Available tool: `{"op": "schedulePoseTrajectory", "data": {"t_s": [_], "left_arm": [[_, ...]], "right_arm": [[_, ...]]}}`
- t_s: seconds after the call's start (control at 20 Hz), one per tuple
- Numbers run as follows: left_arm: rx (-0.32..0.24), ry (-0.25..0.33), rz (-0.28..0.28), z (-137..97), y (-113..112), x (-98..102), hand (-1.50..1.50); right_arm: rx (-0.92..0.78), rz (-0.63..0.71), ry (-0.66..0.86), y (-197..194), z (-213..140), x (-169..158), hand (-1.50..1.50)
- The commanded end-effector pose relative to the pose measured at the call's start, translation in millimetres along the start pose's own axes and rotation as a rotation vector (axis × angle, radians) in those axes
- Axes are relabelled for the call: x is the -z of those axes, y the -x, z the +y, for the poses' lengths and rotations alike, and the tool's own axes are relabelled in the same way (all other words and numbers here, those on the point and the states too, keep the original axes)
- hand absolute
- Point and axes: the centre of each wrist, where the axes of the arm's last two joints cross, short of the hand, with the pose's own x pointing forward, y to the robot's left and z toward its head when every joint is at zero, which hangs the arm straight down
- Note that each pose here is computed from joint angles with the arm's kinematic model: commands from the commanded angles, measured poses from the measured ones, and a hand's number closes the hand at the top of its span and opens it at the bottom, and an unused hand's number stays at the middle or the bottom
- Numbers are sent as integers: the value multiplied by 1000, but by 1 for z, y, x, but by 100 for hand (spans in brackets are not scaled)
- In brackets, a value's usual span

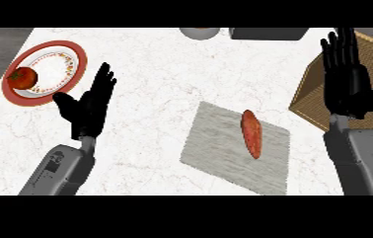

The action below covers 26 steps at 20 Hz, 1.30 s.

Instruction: Pick the sweet potato from the placemat and place it in the basket

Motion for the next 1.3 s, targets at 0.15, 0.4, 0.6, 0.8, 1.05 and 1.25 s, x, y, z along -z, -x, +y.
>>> {"op": "schedulePoseTrajectory", "data": {"t_s": [0.15,0.4,0.6,0.8,1.05,1.25], "left_arm": [[278,69,-189,32,-36,14,0],[374,150,-234,38,-47,12,0],[400,123,-243,53,-53,-4,0],[400,106,-223,59,-41,-7,0],[415,112,-226,60,-43,-10,0],[406,126,-217,61,-50,-12,0]], "right_arm": [[102,121,-512,1,82,-11,150],[553,309,-614,20,158,-62,150],[244,208,-625,-9,206,-107,-150],[-119,60,-527,-30,194,-63,-150],[-633,108,-549,-62,155,1,-150],[-978,168,-786,-90,144,16,-150]]}}
